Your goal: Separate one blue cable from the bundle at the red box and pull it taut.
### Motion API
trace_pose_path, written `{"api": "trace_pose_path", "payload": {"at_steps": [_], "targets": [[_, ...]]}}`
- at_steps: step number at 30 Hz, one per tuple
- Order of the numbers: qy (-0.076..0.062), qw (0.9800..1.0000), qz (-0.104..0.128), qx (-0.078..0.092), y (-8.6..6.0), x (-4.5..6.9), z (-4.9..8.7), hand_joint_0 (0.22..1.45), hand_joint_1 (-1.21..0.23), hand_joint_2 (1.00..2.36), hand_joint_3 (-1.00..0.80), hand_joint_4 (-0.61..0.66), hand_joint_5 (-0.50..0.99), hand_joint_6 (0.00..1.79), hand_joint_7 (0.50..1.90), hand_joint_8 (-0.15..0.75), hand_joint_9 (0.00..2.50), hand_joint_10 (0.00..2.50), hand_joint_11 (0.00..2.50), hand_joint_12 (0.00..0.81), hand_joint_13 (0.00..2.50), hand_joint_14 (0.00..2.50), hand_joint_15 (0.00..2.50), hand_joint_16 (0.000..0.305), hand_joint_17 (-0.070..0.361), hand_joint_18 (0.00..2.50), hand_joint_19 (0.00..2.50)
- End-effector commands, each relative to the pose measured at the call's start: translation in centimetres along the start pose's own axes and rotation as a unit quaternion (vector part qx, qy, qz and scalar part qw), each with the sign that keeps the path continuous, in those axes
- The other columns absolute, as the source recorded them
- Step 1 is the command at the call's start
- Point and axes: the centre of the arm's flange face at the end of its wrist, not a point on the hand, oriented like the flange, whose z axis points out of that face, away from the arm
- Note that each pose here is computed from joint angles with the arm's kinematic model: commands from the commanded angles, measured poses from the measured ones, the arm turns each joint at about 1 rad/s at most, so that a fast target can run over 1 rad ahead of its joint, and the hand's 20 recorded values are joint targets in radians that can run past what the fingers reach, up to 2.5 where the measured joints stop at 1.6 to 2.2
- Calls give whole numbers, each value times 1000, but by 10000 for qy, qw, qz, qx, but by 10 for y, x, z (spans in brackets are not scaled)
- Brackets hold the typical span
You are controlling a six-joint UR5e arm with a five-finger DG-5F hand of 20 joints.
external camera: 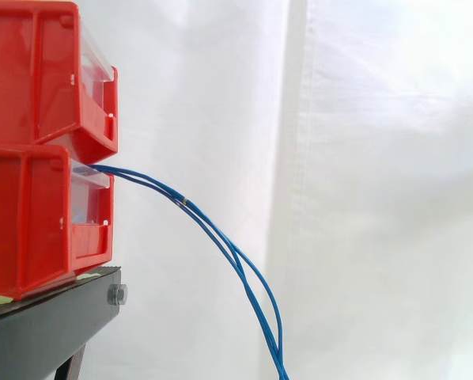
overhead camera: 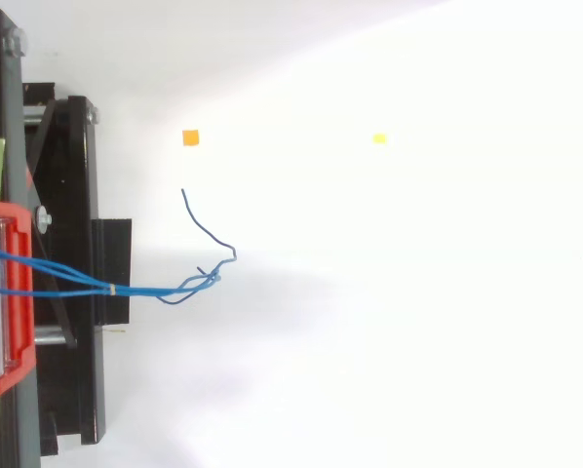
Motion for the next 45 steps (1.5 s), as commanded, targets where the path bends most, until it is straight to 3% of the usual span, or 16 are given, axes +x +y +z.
{"api": "trace_pose_path", "payload": {"at_steps": [1, 20, 30, 32, 38, 42, 45], "targets": [[-5, 10000, 1, 2, 0, 0, 0, 570, -610, 1000, -500, 160, -234, 502, 755, 225, 248, 4, 139, 300, 29, 3, 89, 47, 106, 138, 527], [-33, 10000, 2, 21, -1, -3, -1, 572, -611, 1000, -500, 166, -231, 502, 763, 230, 269, 4, 154, 304, 60, 3, 99, 47, 106, 163, 533], [12, 10000, -27, -54, -1, 1, 3, 572, -610, 1000, -500, 174, -227, 502, 765, 233, 290, 4, 164, 307, 72, 3, 102, 47, 107, 167, 532], [22, 9999, -103, -87, -5, 5, 9, 572, -610, 1000, -500, 173, -227, 502, 764, 233, 290, 7, 163, 308, 75, 4, 107, 47, 107, 168, 533], [89, 9995, -273, 165, -39, 16, 35, 572, -611, 1000, -500, 175, -226, 502, 767, 233, 294, 5, 165, 310, 81, 3, 105, 47, 107, 170, 533], [-269, 9992, -305, 2, -51, 22, 58, 572, -611, 1000, -500, 174, -226, 502, 766, 234, 298, 5, 167, 310, 83, 2, 106, 47, 107, 179, 531], [-385, 9988, -296, -103, -58, 27, 70, 572, -612, 1000, -500, 175, -226, 502, 766, 235, 299, 4, 172, 310, 83, 3, 106, 47, 106, 182, 530]]}}
